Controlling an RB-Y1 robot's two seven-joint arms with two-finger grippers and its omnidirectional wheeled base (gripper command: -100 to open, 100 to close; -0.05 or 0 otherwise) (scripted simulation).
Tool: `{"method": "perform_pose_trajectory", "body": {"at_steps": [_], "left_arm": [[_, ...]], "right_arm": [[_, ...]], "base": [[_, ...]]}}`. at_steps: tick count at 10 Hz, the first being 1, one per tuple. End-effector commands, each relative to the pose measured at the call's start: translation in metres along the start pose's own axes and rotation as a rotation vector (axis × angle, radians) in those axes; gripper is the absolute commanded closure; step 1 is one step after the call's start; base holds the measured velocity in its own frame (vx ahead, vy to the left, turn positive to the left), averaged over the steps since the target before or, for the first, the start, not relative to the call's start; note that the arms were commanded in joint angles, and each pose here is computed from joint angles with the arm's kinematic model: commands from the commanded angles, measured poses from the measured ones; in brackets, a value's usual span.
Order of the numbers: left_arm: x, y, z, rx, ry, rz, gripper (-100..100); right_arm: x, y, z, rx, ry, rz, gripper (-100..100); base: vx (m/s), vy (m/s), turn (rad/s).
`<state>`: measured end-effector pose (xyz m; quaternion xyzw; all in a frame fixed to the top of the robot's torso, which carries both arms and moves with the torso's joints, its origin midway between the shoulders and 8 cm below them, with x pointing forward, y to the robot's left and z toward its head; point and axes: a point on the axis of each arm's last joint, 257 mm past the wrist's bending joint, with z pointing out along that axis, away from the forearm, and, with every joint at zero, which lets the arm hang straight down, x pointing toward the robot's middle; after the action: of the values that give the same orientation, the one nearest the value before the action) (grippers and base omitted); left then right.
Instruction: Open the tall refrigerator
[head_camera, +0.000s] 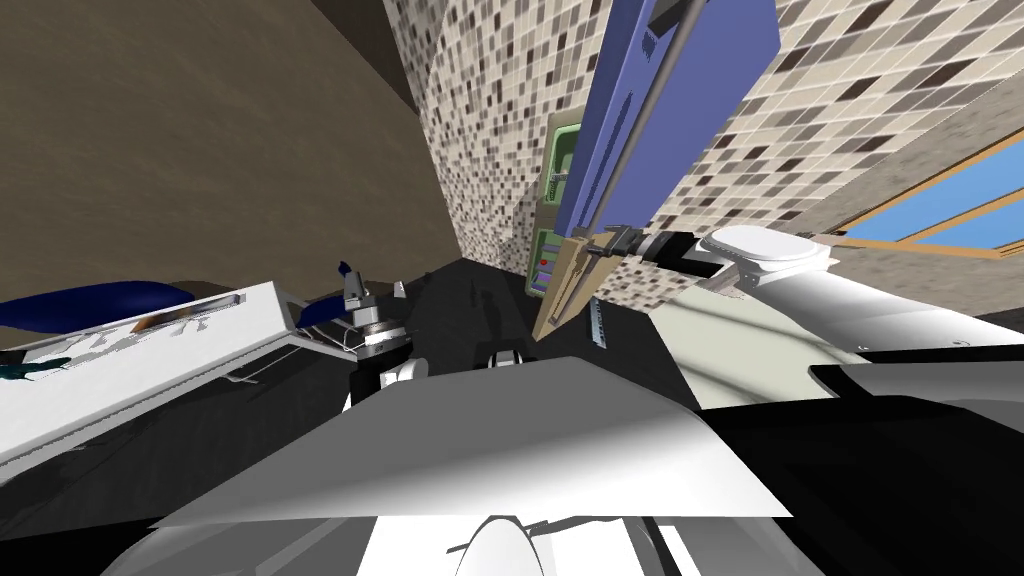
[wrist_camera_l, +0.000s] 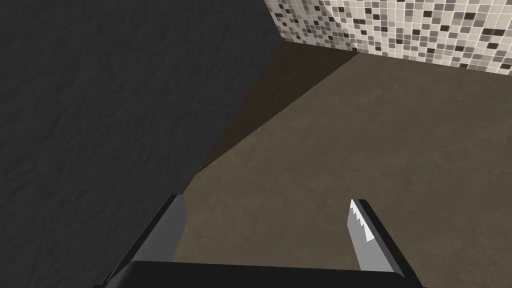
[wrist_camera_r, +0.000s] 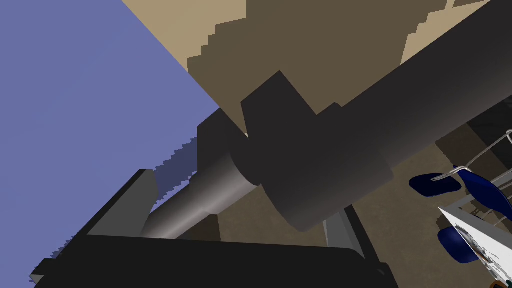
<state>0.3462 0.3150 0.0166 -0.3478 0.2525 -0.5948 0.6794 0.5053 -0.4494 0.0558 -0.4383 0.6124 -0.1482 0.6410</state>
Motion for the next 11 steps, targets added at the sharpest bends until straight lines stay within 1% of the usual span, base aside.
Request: {"method": "perform_pose_trajectory", "body": {"at_steps": [1, 3, 4, 5, 6, 7, 9, 10, 11], "left_arm": [[0.0, 0.0, 0.0, 0.0, 0.0, 0.0, 0], [0.0, 0.0, 0.0, 0.0, 0.0, 0.0, 0], [0.0, 0.0, 0.0, 0.0, 0.0, 0.0, 0], [0.0, 0.0, 0.0, 0.0, 0.0, 0.0, 0], [0.0, 0.0, 0.0, 0.0, 0.0, 0.0, 0], [0.0, 0.0, 0.0, 0.0, 0.0, 0.0, 0], [0.0, 0.0, 0.0, 0.0, 0.0, 0.0, 0], [0.0, 0.0, 0.0, 0.0, 0.0, 0.0, 0], [0.0, 0.0, 0.0, 0.0, 0.0, 0.0, 0]], "right_arm": [[0.007, -0.019, -0.005, 0.048, 0.017, -0.005, 100], [0.024, -0.033, -0.014, 0.082, 0.045, 0.002, 100], [0.024, -0.033, -0.014, 0.082, 0.045, 0.002, 100], [0.029, -0.041, -0.018, 0.099, 0.051, 0.0, 100], [0.033, -0.043, -0.02, 0.105, 0.058, 0.004, 100], [0.04, -0.047, -0.024, 0.116, 0.072, 0.01, 100], [0.056, -0.06, -0.034, 0.148, 0.098, 0.018, 100], [0.057, -0.061, -0.034, 0.15, 0.1, 0.019, 100], [0.066, -0.069, -0.042, 0.172, 0.113, 0.021, 100]], "base": [[0.009, 0.016, -0.035], [-0.189, -0.094, 0.352], [-0.109, -0.053, 0.107], [-0.22, -0.047, 0.319], [-0.216, -0.081, 0.292], [-0.095, -0.053, 0.048], [-0.196, -0.063, 0.33], [-0.118, -0.042, 0.034], [-0.199, -0.04, 0.305]]}}
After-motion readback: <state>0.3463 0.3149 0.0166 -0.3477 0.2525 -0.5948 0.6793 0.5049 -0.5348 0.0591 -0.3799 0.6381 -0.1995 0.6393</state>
